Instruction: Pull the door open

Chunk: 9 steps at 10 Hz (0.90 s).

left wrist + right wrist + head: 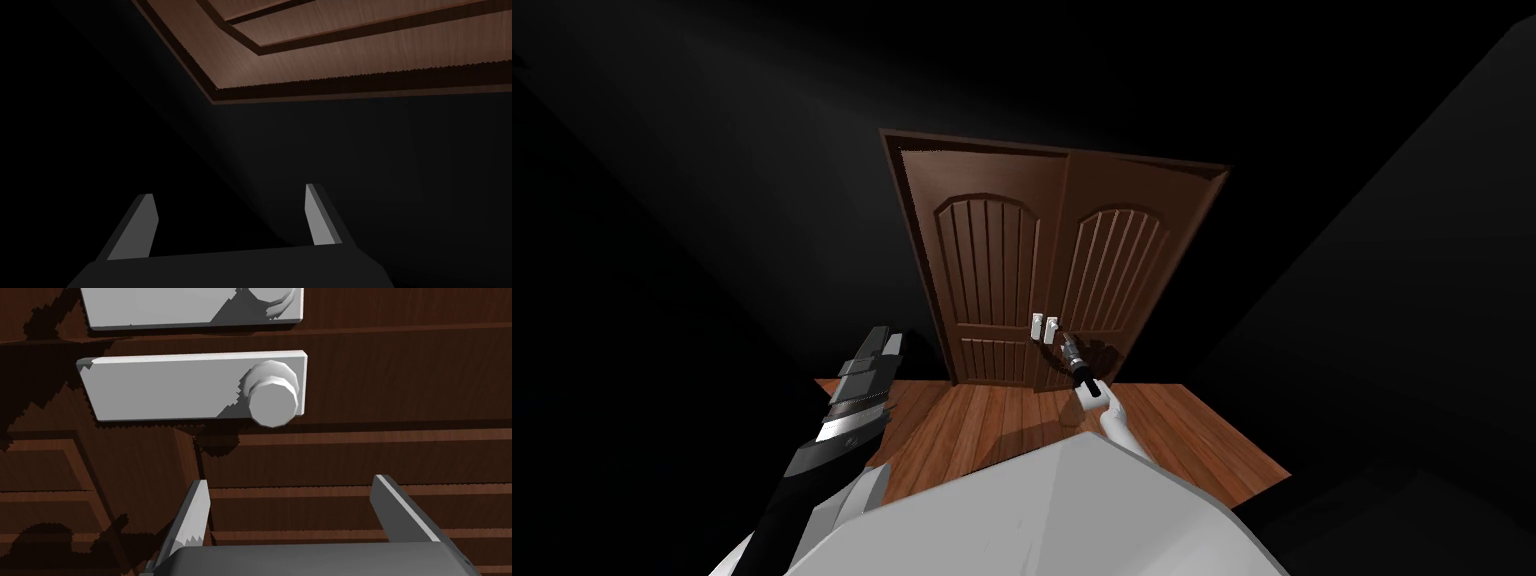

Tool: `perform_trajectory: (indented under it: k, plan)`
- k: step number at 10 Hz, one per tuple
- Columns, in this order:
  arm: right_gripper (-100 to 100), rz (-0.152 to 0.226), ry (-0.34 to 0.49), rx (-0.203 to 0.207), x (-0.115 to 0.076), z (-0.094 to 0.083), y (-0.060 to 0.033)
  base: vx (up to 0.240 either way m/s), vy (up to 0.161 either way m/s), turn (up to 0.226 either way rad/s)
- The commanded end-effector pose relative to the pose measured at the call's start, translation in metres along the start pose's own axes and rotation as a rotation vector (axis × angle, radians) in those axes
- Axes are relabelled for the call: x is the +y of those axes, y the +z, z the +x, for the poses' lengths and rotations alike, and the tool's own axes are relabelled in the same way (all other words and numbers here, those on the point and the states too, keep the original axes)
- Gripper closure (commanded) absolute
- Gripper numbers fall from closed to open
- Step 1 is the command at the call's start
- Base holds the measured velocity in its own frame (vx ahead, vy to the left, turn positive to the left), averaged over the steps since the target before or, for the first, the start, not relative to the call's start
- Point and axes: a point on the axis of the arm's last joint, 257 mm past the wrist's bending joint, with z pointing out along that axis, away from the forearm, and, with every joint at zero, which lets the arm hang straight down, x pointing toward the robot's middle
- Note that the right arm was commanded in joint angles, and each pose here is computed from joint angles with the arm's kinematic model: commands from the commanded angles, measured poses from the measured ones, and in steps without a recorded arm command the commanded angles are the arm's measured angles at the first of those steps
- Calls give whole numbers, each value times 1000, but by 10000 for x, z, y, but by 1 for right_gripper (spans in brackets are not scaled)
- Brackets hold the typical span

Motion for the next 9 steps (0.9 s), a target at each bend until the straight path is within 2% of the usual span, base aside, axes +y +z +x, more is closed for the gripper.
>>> perform_trajectory:
  k: [1,2,4,6,9]
  plan:
    - [-100,0,0,0,0,0,0,-77,29,10]
    - [-100,24,-12,-37,-95,-239,-83,-38,-47,-189]
    - [-100,48,-29,-82,-192,-509,-175,26,-127,-163]
    - [-100,46,-29,-84,-190,-508,-163,151,-102,10]
    - [-100,26,-19,-59,-119,-325,-71,193,32,79]
